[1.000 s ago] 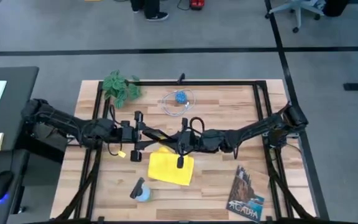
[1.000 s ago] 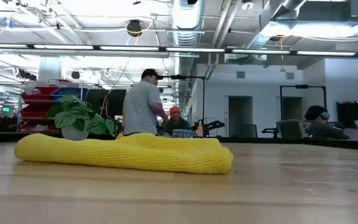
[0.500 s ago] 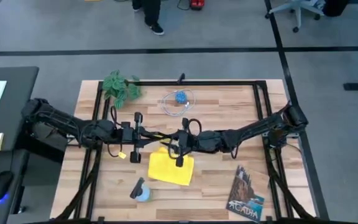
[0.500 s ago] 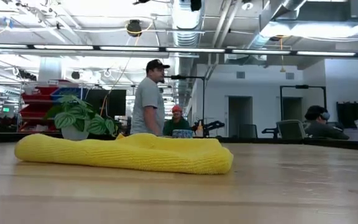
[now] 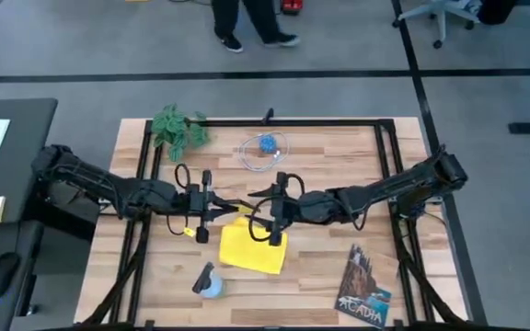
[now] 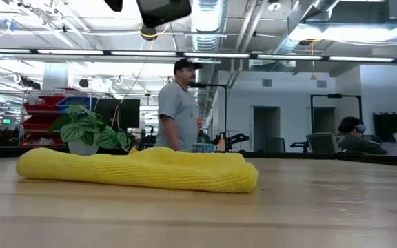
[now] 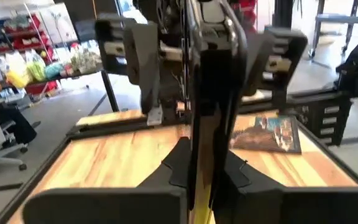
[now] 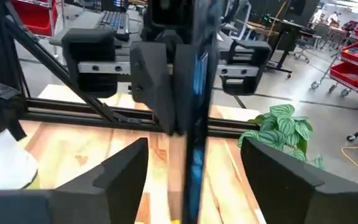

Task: Apply microfiber cloth
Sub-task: Spray the cellphone with the cleaning bottle

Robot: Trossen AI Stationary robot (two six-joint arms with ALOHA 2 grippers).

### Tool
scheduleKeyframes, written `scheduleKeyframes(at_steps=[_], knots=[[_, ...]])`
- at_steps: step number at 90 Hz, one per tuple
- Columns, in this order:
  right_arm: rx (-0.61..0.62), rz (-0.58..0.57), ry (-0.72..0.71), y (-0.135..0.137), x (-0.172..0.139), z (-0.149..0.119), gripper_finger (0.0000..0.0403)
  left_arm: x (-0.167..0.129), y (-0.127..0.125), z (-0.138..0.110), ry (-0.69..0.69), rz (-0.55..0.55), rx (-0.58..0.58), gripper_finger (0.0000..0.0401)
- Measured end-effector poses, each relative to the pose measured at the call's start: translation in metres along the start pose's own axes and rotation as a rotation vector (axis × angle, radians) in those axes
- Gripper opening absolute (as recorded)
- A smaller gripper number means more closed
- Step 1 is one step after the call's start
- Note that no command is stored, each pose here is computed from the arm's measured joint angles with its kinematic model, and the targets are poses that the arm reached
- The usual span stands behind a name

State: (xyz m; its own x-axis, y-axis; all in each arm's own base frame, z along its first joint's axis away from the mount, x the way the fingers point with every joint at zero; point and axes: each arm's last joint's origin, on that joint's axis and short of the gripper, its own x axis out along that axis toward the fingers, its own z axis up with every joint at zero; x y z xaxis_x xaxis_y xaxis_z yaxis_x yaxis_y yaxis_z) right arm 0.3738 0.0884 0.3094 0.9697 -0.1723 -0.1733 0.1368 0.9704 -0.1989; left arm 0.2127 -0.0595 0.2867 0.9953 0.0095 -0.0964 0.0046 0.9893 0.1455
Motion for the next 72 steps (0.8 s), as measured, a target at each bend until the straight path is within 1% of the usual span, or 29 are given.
scheduleKeyframes(at_steps=[9,21,29,37,46,48,51,57,66,72], knots=[[0.012,0.030,0.013,0.001,0.004,-0.004,0.0194,0.000,0.001,0.000,0.002,0.005,-0.007,0.0005],[0.018,0.028,0.018,0.000,0.009,-0.008,0.0159,0.000,0.002,-0.002,0.016,0.007,-0.013,0.0005],[0.038,0.040,0.023,-0.001,0.012,-0.011,0.0129,0.001,0.001,-0.002,0.018,0.007,-0.014,0.0005],[0.051,0.060,0.033,0.000,0.016,-0.015,0.0090,0.002,0.001,-0.004,0.030,0.005,-0.013,0.0006],[0.077,0.059,0.054,-0.001,0.019,-0.020,0.0030,0.002,0.001,-0.004,0.032,0.005,-0.012,0.0008],[0.079,0.057,0.057,-0.002,0.020,-0.021,0.0022,0.002,0.001,-0.004,0.034,0.003,-0.009,0.0011],[0.089,0.047,0.060,-0.002,0.020,-0.021,0.0016,0.002,0.000,-0.005,0.038,-0.001,-0.002,0.0017],[0.127,0.026,0.064,0.000,0.020,-0.022,0.0015,0.001,-0.001,-0.005,0.044,-0.005,0.007,0.0037],[0.199,0.003,0.056,0.004,0.019,-0.026,0.0012,-0.009,0.002,-0.002,0.049,0.004,0.014,0.0082],[0.231,-0.037,0.068,0.008,0.015,-0.036,0.0012,-0.017,0.005,0.000,0.064,0.014,-0.006,0.0112]])
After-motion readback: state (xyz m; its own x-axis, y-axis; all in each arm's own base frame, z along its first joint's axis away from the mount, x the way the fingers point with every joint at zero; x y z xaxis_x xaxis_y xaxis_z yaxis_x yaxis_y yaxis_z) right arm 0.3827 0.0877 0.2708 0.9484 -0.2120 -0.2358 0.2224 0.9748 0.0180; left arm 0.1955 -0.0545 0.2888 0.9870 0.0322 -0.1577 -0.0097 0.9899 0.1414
